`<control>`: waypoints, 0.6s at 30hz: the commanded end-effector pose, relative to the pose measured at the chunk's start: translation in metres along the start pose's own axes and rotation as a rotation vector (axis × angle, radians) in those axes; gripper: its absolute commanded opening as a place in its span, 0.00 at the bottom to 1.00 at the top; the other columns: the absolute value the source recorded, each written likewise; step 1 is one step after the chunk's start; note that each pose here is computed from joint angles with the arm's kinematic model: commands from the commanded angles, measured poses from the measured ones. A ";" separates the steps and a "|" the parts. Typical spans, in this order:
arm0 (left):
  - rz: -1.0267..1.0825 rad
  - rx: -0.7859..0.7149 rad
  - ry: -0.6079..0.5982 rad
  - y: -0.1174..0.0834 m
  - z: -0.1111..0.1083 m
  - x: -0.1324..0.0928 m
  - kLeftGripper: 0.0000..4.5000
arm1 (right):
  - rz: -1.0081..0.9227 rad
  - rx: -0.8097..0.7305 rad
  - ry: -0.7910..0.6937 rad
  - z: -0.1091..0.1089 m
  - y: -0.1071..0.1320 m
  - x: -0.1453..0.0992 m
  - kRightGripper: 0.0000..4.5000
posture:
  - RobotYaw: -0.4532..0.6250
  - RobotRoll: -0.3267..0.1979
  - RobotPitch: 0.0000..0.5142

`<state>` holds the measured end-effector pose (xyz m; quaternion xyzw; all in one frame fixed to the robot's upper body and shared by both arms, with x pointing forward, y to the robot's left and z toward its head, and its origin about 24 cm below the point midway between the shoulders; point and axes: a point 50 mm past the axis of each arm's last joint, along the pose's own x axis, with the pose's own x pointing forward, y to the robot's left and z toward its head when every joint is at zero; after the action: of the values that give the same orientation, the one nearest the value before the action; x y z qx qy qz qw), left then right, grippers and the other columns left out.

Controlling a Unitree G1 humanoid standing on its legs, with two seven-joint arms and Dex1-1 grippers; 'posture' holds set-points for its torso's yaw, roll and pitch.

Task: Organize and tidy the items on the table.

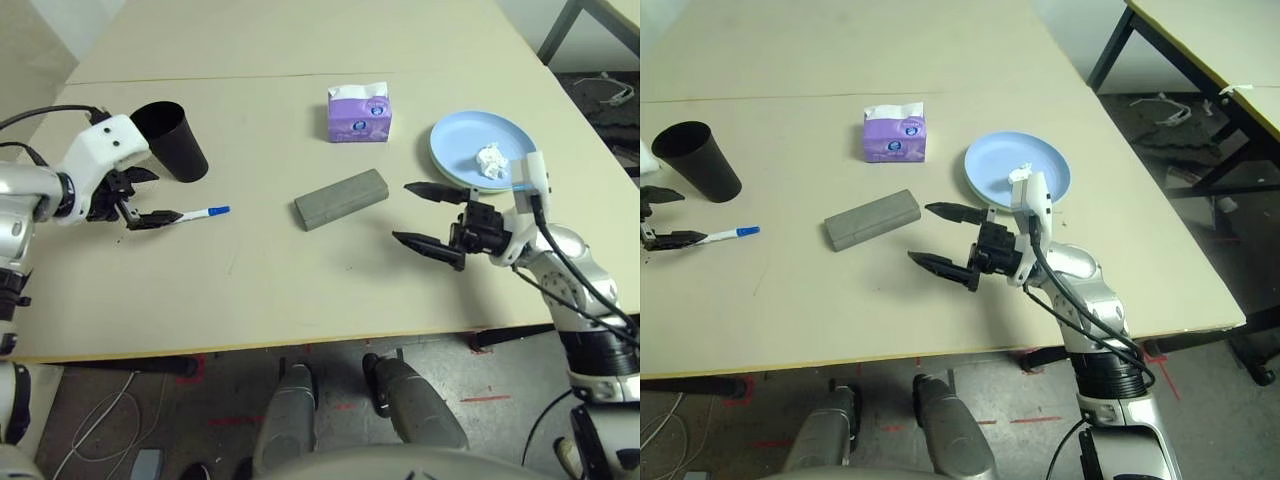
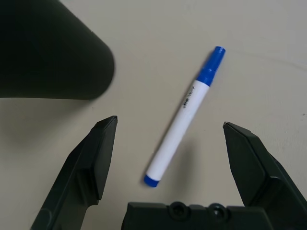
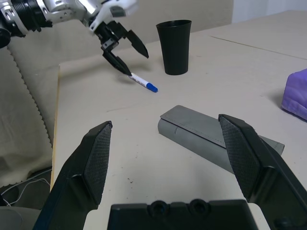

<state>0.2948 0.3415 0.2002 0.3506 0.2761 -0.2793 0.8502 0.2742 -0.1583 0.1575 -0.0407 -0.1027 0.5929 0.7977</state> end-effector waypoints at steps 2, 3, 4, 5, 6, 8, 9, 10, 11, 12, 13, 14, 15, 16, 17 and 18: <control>-0.026 -0.015 0.002 -0.004 -0.004 0.007 1.00 | 0.009 -0.006 0.015 0.000 0.004 -0.001 1.00 | 0.27 0.62 0.44; -0.028 -0.016 0.002 -0.004 -0.005 0.009 1.00 | 0.010 -0.007 0.015 0.001 0.005 -0.001 1.00 | 0.27 0.62 0.44; -0.029 -0.016 0.003 -0.005 -0.006 0.010 1.00 | 0.012 -0.007 0.015 0.001 0.005 -0.001 1.00 | 0.27 0.62 0.44; -0.030 -0.017 0.004 -0.006 -0.007 0.011 1.00 | 0.013 -0.008 0.014 0.001 0.005 0.000 1.00 | 0.27 0.62 0.44; -0.030 -0.018 0.005 -0.006 -0.007 0.012 1.00 | 0.014 -0.008 0.014 0.002 0.005 0.000 1.00 | 0.27 0.62 0.44; -0.028 -0.024 0.001 -0.006 -0.009 0.014 1.00 | 0.017 -0.007 0.013 0.002 0.006 0.000 1.00 | 0.27 0.62 0.44; -0.026 -0.026 0.000 -0.006 -0.010 0.015 1.00 | 0.018 -0.006 0.014 0.002 0.006 0.000 1.00 | 0.27 0.62 0.44; -0.025 -0.028 0.003 -0.007 -0.011 0.016 1.00 | 0.020 -0.006 0.015 0.002 0.007 0.000 1.00 | 0.27 0.62 0.44; -0.025 -0.030 0.006 -0.007 -0.013 0.017 1.00 | 0.022 -0.006 0.014 0.002 0.007 0.001 1.00 | 0.27 0.62 0.44; -0.025 -0.032 0.008 -0.007 -0.014 0.018 1.00 | 0.024 -0.006 0.014 0.002 0.007 0.001 1.00 | 0.26 0.62 0.44; -0.026 -0.033 0.009 -0.007 -0.014 0.018 1.00 | 0.024 -0.006 0.014 0.003 0.007 0.001 1.00 | 0.26 0.62 0.44; -0.025 -0.039 0.005 -0.007 -0.015 0.018 0.96 | 0.024 -0.006 0.013 0.003 0.007 0.001 1.00 | 0.26 0.62 0.44; -0.025 -0.043 0.002 -0.007 -0.015 0.018 0.91 | 0.024 -0.006 0.012 0.003 0.007 0.001 1.00 | 0.26 0.62 0.44; -0.027 -0.051 -0.003 -0.007 -0.015 0.018 0.87 | 0.025 -0.007 0.011 0.004 0.007 0.002 1.00 | 0.26 0.62 0.44; -0.031 -0.057 -0.007 -0.007 -0.016 0.018 0.79 | 0.025 -0.007 0.010 0.004 0.007 0.002 1.00 | 0.26 0.62 0.44; -0.034 -0.060 -0.010 -0.008 -0.016 0.018 0.72 | 0.025 -0.008 0.010 0.004 0.008 0.002 1.00 | 0.26 0.62 0.44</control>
<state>0.2997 0.3417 0.1788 0.3303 0.2819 -0.2839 0.8549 0.2699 -0.1564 0.1592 -0.0448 -0.1018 0.5978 0.7939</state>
